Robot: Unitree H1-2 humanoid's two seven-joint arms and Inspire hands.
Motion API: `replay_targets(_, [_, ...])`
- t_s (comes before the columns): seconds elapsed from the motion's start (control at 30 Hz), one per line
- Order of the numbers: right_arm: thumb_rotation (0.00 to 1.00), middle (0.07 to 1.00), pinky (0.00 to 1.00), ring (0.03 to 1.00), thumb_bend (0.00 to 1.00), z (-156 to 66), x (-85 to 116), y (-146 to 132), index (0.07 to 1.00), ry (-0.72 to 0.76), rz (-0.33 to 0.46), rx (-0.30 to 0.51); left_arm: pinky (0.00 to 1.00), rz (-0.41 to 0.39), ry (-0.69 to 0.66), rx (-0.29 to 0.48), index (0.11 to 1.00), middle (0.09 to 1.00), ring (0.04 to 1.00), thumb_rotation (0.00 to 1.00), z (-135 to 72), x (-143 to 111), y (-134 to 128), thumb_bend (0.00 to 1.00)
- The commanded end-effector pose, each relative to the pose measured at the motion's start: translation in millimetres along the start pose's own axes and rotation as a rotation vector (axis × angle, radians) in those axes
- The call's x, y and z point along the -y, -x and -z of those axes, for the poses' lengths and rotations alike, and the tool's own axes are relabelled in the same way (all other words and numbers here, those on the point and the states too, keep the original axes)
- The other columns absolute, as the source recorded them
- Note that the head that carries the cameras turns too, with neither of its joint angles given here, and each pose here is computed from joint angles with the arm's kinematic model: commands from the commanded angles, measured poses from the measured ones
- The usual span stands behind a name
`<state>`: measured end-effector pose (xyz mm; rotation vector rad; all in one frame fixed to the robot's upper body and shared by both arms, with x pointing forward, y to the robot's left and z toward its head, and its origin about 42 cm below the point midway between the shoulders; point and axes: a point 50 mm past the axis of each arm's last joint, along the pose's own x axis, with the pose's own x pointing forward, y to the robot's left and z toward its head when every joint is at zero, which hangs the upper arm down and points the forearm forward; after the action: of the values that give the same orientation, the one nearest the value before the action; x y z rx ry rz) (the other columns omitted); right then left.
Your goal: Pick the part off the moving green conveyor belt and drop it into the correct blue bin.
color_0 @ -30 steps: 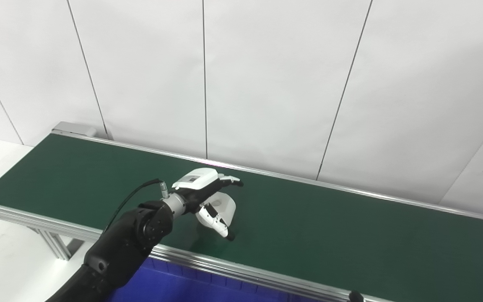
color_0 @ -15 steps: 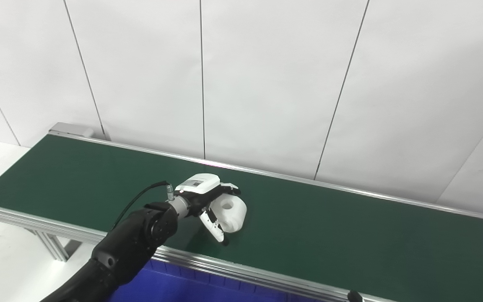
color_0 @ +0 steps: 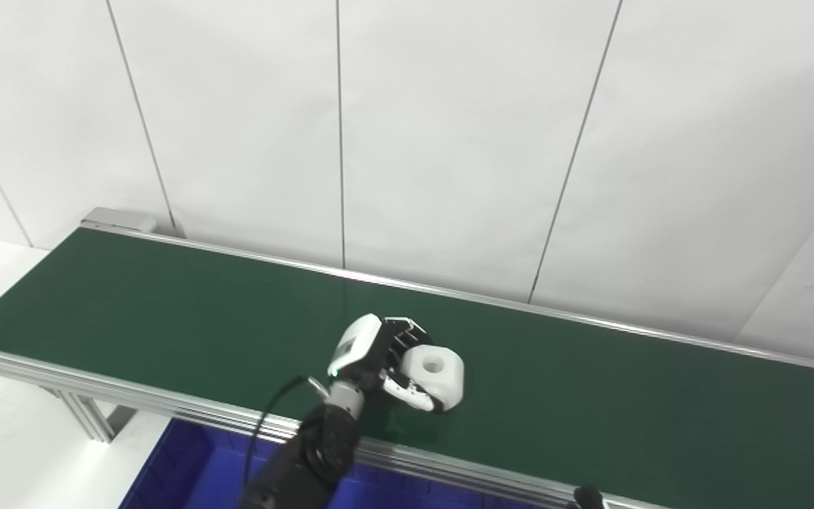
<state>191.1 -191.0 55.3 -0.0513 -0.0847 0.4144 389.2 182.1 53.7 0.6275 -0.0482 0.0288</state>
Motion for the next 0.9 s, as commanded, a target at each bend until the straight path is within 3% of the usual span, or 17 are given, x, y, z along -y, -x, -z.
replay_targets(0.0, [1.0,0.986,1.0,0.983,0.96,-10,-3,-5,1.0,-0.01,0.0,0.029,0.38,-0.047,0.055,0.047,0.503,0.472,0.447,0.0,-17,13,-8,0.52])
replay_targets(0.2, [1.0,0.992,1.0,1.0,0.99,-15,-9,-5,1.0,-0.022,-0.007,0.029,0.34,-0.059,0.145,0.047,0.514,0.451,0.4,0.0,-27,34,-5,0.52])
replay_targets(0.33, [1.0,0.992,1.0,1.0,0.99,-16,-12,-6,1.0,-0.028,-0.002,0.027,0.33,-0.056,0.143,0.056,0.513,0.451,0.395,0.0,-28,31,-6,0.52])
replay_targets(0.53, [1.0,0.993,1.0,1.0,0.97,-16,-12,-9,1.0,-0.018,-0.008,0.032,0.37,-0.042,0.132,0.122,0.505,0.465,0.438,0.0,-30,10,-10,0.52])
replay_targets(0.67, [1.0,0.992,1.0,1.0,0.96,-17,-11,-12,1.0,-0.018,-0.008,0.03,0.38,-0.054,0.115,0.173,0.502,0.468,0.444,0.0,-44,-15,-10,0.52])
replay_targets(0.87, [1.0,0.994,1.0,0.997,0.94,-23,-10,-15,1.0,-0.01,-0.001,0.028,0.4,-0.067,0.039,0.282,0.493,0.485,0.471,0.0,-62,-57,14,0.52])
